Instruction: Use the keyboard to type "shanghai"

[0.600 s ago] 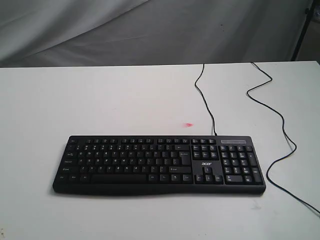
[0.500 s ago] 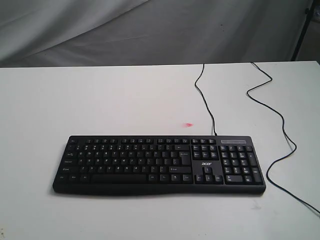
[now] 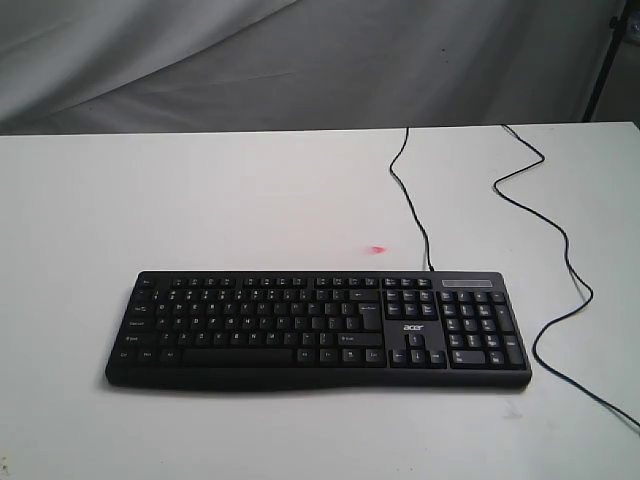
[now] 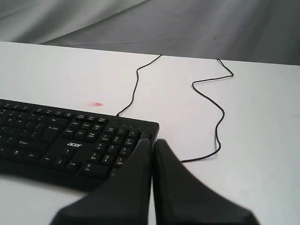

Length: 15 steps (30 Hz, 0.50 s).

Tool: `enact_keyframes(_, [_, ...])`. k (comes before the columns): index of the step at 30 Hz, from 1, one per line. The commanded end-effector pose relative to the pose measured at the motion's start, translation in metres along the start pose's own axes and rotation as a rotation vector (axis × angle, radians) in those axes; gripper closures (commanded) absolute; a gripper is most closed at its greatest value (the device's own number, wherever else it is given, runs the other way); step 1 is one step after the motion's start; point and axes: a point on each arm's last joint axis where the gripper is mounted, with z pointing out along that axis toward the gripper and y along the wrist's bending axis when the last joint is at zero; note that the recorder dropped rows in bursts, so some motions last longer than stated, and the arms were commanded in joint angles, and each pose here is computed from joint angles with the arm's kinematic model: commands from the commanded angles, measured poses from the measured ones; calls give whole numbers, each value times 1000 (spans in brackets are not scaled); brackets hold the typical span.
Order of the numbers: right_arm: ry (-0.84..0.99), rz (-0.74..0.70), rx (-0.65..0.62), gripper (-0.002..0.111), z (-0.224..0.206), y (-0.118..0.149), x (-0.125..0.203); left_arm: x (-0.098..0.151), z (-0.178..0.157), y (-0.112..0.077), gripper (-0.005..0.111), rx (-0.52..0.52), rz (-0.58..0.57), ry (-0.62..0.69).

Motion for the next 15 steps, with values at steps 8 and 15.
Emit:
enact_keyframes(8, [-109,-4,9,108,0,-1,-9,2,1,0,106,5,-3,5])
enact_keyframes(15, [-306,-5,12,108,-4,-1,-26,2,1,0,106,5,-3,5])
